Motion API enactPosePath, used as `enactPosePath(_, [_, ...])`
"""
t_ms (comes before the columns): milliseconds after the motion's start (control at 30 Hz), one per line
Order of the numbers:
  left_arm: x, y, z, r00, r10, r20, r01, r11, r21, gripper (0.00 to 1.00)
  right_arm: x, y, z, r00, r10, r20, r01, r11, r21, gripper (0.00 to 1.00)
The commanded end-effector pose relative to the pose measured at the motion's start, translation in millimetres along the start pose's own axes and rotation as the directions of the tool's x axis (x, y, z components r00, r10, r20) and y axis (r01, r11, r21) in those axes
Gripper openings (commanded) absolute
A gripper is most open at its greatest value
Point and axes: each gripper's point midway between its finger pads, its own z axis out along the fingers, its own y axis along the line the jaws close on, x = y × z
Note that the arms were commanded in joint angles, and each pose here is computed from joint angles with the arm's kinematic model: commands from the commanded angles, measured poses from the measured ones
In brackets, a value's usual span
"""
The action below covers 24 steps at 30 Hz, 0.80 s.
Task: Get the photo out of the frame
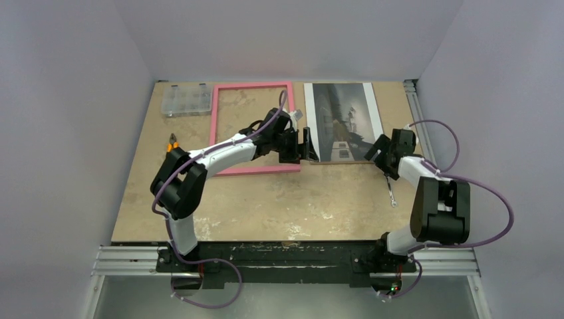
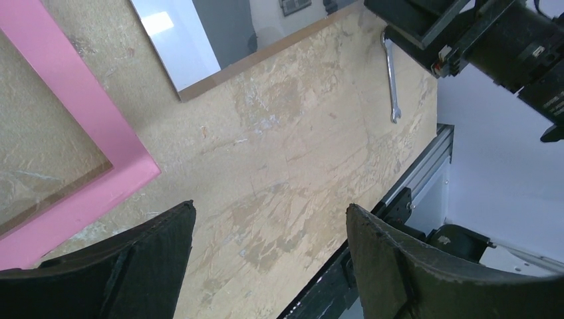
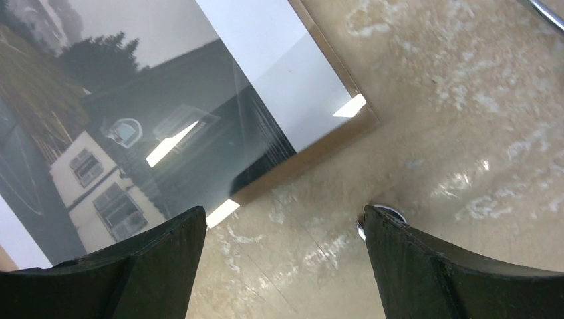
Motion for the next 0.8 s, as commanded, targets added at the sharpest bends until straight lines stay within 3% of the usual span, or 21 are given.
enactPosePath(0, [-35.7, -23.1, -10.3, 0.995, 0.011, 0.097, -0.014, 0.999, 0.037, 0.81, 3.2, -18.4, -13.2, 1.0, -0.012, 0.006, 0.012, 0.997, 0.07, 0.87])
enactPosePath(100, [-50.3, -15.6, -4.2, 0.993, -0.003, 0.122, 0.003, 1.0, 0.006, 0.8, -7.9, -13.1, -20.6, 0.996, -0.079, 0.044, 0.077, 0.996, 0.04, 0.86])
enactPosePath(300, [-80.3, -0.5, 12.1, 0.986, 0.003, 0.168, 0.005, 0.999, -0.048, 0.78, -26.7, 36.0, -40.2, 0.985, -0.113, 0.127, 0.136, 0.973, -0.186, 0.82])
enactPosePath(533, [-95.1, 9.8, 42.5, 0.986, 0.025, 0.162, -0.012, 0.997, -0.078, 0.77, -23.3, 98.3, -26.9, 0.987, -0.154, 0.033, 0.155, 0.913, -0.378, 0.72])
enactPosePath(767, [-98.0, 31.6, 63.0, 0.983, 0.059, 0.176, -0.026, 0.982, -0.186, 0.78, -26.4, 99.8, 3.4, 0.989, -0.15, 0.007, 0.144, 0.934, -0.326, 0.59])
